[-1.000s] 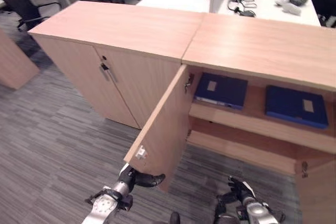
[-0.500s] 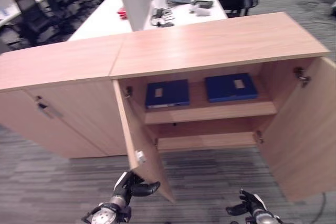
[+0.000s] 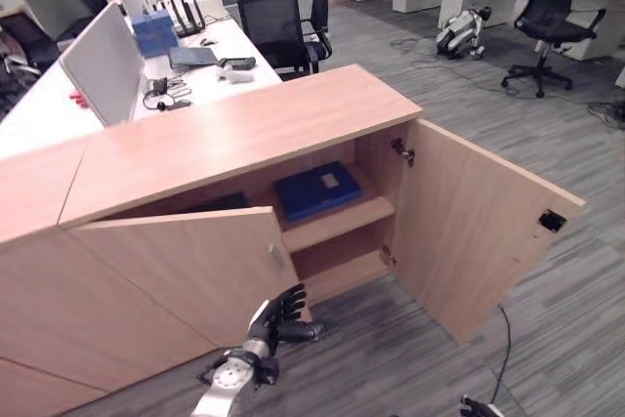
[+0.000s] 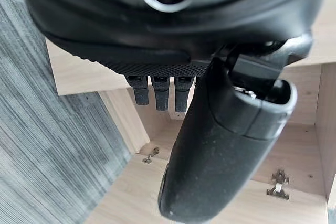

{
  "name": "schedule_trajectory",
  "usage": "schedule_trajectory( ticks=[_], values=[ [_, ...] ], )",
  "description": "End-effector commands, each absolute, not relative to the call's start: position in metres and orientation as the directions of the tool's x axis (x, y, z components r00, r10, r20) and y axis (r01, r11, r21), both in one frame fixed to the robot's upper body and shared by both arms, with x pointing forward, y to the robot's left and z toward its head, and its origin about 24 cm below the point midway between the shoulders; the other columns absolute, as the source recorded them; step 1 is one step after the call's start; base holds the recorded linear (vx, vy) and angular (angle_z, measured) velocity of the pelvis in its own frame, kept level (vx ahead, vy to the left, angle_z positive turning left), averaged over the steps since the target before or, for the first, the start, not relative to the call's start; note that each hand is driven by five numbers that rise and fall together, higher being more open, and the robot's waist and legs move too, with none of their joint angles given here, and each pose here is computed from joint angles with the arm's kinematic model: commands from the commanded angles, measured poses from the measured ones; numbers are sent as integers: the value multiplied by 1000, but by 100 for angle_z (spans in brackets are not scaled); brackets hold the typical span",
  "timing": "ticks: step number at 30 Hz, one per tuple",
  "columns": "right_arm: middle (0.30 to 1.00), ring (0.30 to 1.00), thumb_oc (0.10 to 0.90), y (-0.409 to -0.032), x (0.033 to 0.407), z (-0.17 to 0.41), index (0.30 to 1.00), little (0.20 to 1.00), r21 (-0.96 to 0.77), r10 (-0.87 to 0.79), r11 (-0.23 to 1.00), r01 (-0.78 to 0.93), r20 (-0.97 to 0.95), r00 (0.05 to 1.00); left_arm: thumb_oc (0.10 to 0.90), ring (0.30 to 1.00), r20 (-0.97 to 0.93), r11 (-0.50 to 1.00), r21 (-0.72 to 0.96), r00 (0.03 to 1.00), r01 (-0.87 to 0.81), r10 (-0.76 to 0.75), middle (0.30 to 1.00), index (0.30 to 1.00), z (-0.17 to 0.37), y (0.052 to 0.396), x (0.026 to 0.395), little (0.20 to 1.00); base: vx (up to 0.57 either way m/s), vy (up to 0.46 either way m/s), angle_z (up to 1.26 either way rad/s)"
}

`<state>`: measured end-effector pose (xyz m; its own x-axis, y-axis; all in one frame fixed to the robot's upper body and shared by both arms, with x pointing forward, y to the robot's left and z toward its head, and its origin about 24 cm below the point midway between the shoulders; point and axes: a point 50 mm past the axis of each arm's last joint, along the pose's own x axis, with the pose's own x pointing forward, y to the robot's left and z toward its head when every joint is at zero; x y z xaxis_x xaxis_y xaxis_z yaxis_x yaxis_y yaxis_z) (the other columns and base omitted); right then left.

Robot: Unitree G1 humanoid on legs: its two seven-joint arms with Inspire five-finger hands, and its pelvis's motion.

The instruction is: Put the empty folder in the office cabinet

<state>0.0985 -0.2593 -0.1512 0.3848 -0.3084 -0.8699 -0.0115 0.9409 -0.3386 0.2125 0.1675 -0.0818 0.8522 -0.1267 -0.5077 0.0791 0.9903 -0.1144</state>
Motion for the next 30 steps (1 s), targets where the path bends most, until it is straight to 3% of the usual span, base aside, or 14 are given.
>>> schedule_trajectory(
  ticks=[1, 4, 6, 7, 10, 14, 15, 25, 30],
  values=[
    [900, 900, 800, -247, 138, -141, 900, 900, -324, -259, 945, -36, -814, 520, 800, 900, -233, 991, -31, 965, -129, 119, 900, 900, -21, 227, 269, 900, 172, 42, -32],
    [900, 900, 800, -242, 141, -140, 900, 900, -302, -224, 952, -56, -808, 545, 800, 900, -227, 962, 41, 935, -272, 274, 900, 900, -11, 271, 274, 900, 194, 102, -112],
    [900, 900, 800, -235, 141, -140, 900, 900, -265, -170, 960, -89, -807, 565, 800, 900, -214, 885, 172, 861, -432, 462, 900, 900, 12, 342, 269, 900, 269, 168, -56],
    [900, 900, 800, -235, 138, -140, 900, 900, -260, -161, 961, -98, -810, 564, 800, 900, -201, 862, 209, 843, -461, 499, 900, 900, 21, 357, 268, 900, 182, 138, -19],
    [900, 900, 800, -234, 134, -141, 900, 900, -242, -143, 964, -107, -815, 561, 800, 900, -159, 795, 280, 791, -538, 591, 900, 900, 48, 395, 263, 900, 106, 95, -25],
    [900, 900, 800, -235, 127, -143, 900, 900, -226, -134, 969, -104, -826, 548, 800, 900, -114, 742, 353, 761, -570, 639, 900, 900, 74, 421, 258, 900, 70, 92, -9],
    [900, 900, 800, -236, 122, -145, 900, 900, -212, -134, 973, -88, -836, 533, 800, 900, -46, 686, 428, 744, -589, 667, 900, 900, 106, 440, 257, 900, 85, 145, -16],
    [900, 900, 800, -233, 116, -149, 900, 900, -189, -127, 979, -71, -853, 507, 800, 900, 57, 635, 458, 733, -623, 678, 900, 900, 144, 453, 257, 900, 25, 86, -5],
    [900, 900, 800, -222, 125, -149, 900, 900, -171, -107, 982, -77, -847, 522, 800, 900, 79, 720, 332, 779, -609, 623, 900, 900, 129, 428, 271, 900, -48, 55, -2]
  ],
)
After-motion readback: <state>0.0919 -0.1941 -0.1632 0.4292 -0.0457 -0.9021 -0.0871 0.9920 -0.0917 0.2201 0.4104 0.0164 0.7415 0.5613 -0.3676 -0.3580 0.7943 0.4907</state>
